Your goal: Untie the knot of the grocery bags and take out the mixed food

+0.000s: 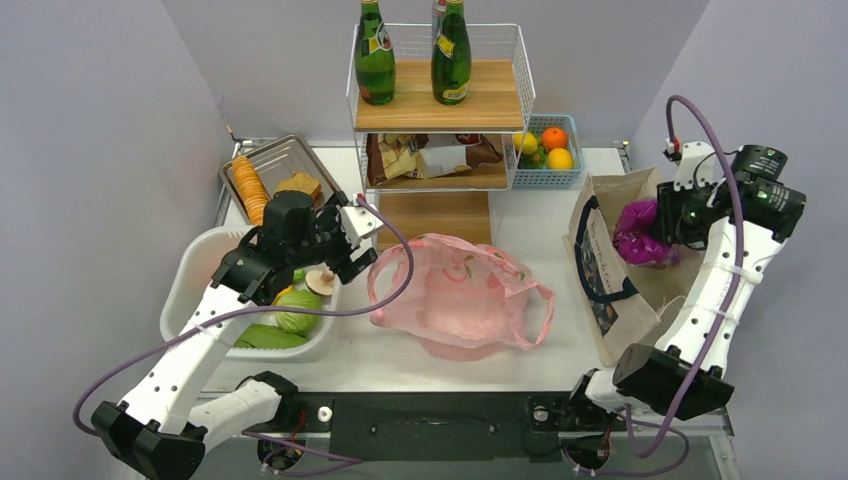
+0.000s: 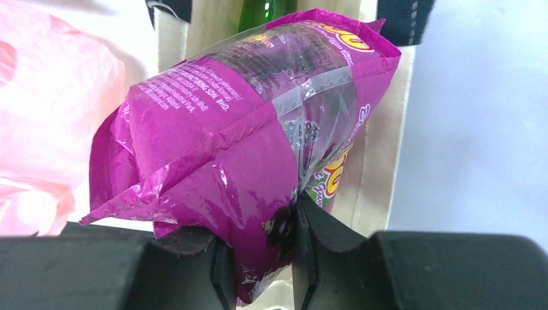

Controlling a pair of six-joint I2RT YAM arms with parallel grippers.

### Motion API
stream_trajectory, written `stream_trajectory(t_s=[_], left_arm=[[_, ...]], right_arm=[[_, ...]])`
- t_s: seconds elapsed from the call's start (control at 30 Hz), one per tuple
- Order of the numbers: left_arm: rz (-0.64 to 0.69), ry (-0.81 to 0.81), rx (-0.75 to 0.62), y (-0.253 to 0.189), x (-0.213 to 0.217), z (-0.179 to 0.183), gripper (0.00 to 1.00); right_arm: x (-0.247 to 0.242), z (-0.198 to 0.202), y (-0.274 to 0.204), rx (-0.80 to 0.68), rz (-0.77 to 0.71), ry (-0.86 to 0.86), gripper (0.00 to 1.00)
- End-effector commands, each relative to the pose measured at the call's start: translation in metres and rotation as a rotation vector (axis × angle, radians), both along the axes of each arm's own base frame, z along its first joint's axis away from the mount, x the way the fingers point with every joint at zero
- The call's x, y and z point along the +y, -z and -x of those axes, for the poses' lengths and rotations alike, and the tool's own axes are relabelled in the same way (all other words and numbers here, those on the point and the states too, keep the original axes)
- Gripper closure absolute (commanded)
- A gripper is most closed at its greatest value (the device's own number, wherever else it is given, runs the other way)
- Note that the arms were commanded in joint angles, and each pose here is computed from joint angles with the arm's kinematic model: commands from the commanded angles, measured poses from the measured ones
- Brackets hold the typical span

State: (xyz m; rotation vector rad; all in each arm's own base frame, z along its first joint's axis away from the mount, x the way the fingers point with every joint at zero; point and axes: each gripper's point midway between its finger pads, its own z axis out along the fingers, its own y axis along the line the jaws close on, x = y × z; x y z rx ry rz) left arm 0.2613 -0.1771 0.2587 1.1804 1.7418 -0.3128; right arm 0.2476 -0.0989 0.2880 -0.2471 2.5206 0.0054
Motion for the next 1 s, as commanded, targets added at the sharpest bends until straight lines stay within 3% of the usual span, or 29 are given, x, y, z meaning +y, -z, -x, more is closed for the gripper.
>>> stream_trajectory(t_s=[0.0, 0.17, 0.33, 0.47, 0.63, 0.73, 0.77, 0.97], left_arm=[[0.115, 0.039, -0.09, -0.046, -0.018, -0.006, 0.22], [0.18, 0.079, -0.143, -0.071, -0.029, -0.008, 0.22], [0.305, 0.128, -0.254, -0.12, -0.044, -0.009, 0.22], [0.39, 0.205, -0.317, -0.151, -0.064, 0.0, 0.21], [0.363, 0.398, -0.424, -0.169, -0.101, 0.028, 0.18], [0.313, 0.533, -0.48, -0.165, -0.116, 0.047, 0.18], [0.288, 0.56, -0.514, -0.164, -0.118, 0.048, 0.18], [0.282, 0.714, -0.49, -0.162, -0.132, 0.068, 0.2]], right_arm=[[0.017, -0.001, -0.073, -0.255, 0.005, -0.012, 1.0], [0.04, -0.016, -0.125, -0.418, -0.124, -0.011, 1.0], [0.082, -0.034, -0.181, -0.581, -0.413, -0.021, 1.0], [0.127, -0.041, -0.211, -0.662, -0.553, -0.123, 1.0], [0.189, -0.024, -0.19, -0.574, -0.629, -0.32, 1.0], [0.228, 0.01, -0.165, -0.5, -0.612, -0.519, 1.0], [0.242, 0.026, -0.156, -0.5, -0.574, -0.663, 1.0], [0.278, 0.083, -0.096, -0.357, -0.423, -0.983, 1.0]])
